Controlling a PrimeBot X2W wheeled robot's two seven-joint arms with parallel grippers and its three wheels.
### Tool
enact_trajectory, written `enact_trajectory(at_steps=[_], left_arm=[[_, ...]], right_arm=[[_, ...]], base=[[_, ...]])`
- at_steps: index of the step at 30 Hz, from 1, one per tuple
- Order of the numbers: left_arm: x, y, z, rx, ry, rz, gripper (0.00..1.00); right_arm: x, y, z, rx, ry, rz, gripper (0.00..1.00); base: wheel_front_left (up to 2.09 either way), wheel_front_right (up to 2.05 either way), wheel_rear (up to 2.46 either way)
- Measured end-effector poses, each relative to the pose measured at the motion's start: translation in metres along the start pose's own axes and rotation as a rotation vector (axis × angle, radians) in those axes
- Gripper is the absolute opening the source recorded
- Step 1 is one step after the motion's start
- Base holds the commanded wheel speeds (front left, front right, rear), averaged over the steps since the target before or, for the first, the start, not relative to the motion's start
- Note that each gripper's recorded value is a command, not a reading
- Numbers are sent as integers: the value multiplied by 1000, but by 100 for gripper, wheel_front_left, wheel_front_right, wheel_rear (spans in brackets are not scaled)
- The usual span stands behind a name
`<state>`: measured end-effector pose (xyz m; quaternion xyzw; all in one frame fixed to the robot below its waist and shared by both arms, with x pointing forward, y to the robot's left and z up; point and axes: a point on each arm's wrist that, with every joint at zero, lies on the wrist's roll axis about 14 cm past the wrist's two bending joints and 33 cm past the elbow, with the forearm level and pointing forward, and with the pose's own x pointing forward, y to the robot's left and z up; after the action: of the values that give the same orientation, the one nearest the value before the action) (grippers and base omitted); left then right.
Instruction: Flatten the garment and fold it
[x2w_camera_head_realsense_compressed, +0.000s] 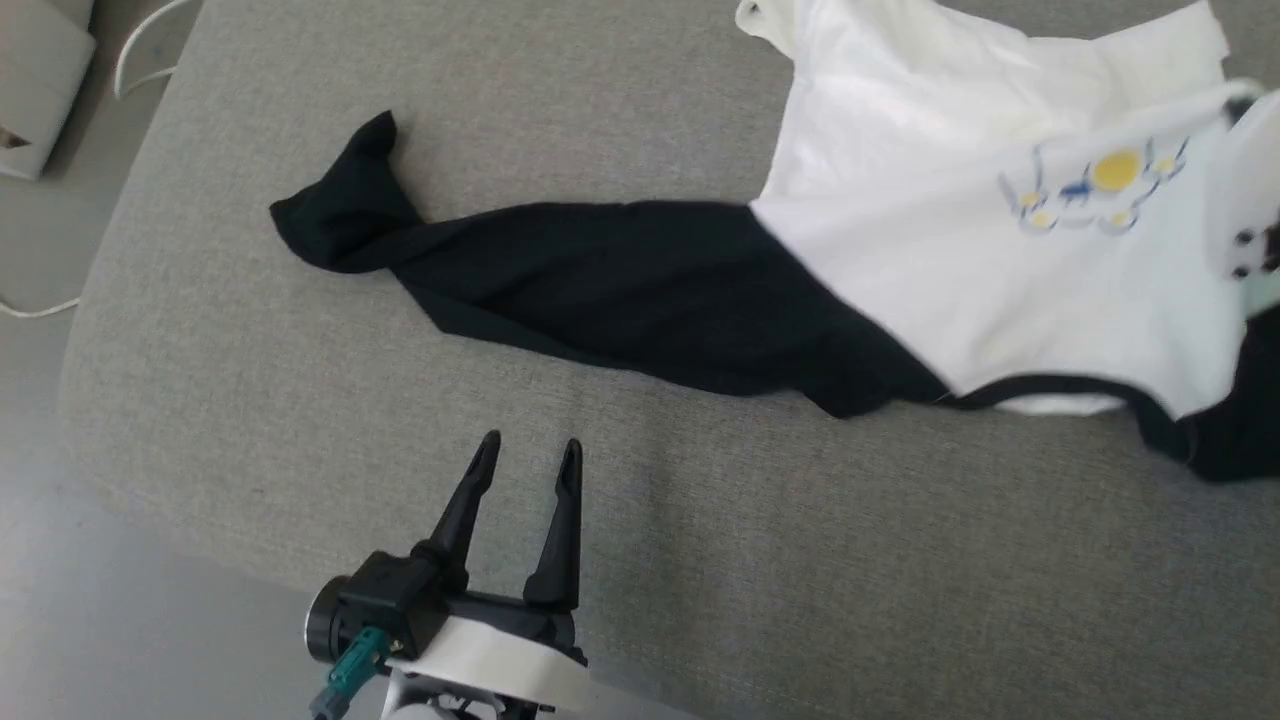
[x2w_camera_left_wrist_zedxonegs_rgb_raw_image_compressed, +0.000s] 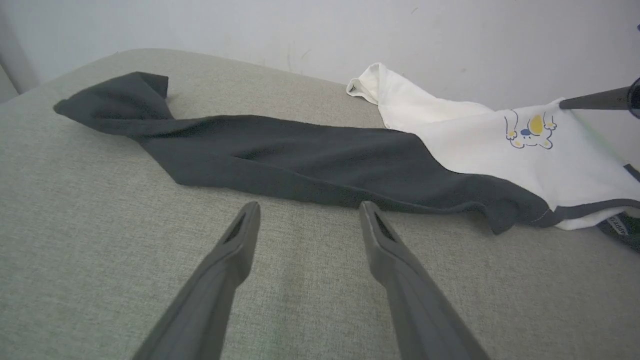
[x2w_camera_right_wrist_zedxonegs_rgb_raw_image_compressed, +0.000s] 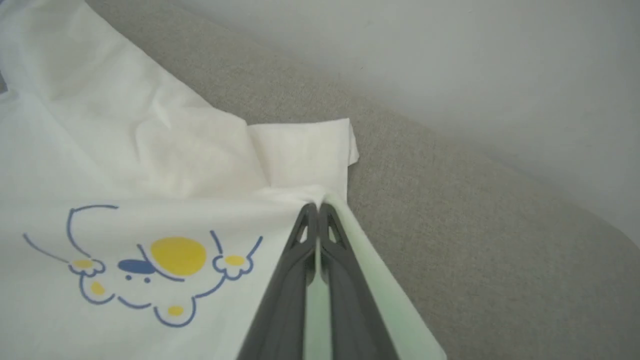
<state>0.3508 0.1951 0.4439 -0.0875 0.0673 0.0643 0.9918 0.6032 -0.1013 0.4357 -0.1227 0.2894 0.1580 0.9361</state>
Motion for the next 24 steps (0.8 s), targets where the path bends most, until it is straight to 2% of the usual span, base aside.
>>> enact_trajectory(at_steps=[3,4,5,6,10,15,19,24], left_arm=[[2,0,1,-2,-1,2,100],[2,1,-1,-3,4,4,100],[2,1,-2,-3,8,7,100],[2,3,-3,-5,12,12,100],[3,7,-7,2,27,28,100],[6,7,-8,3,29,24,100],[7,5,-3,4,9,13,100],[8,1,13,19,-45,1,100]], right_arm=[[9,-8,19,-45,-64,-34,0],[14,-10,18,-45,-61,-40,25],[19,-9,13,-39,-44,-40,68],[25,-7,7,-33,-23,-37,100],[41,13,-15,-20,36,4,100],[41,26,-4,4,-9,43,100],[22,25,32,48,-151,59,100],[-28,6,60,117,-363,24,100]], base=[[0,0,0],[0,0,0],[0,0,0],[0,0,0],[0,0,0],[0,0,0],[0,0,0],[0,0,0]])
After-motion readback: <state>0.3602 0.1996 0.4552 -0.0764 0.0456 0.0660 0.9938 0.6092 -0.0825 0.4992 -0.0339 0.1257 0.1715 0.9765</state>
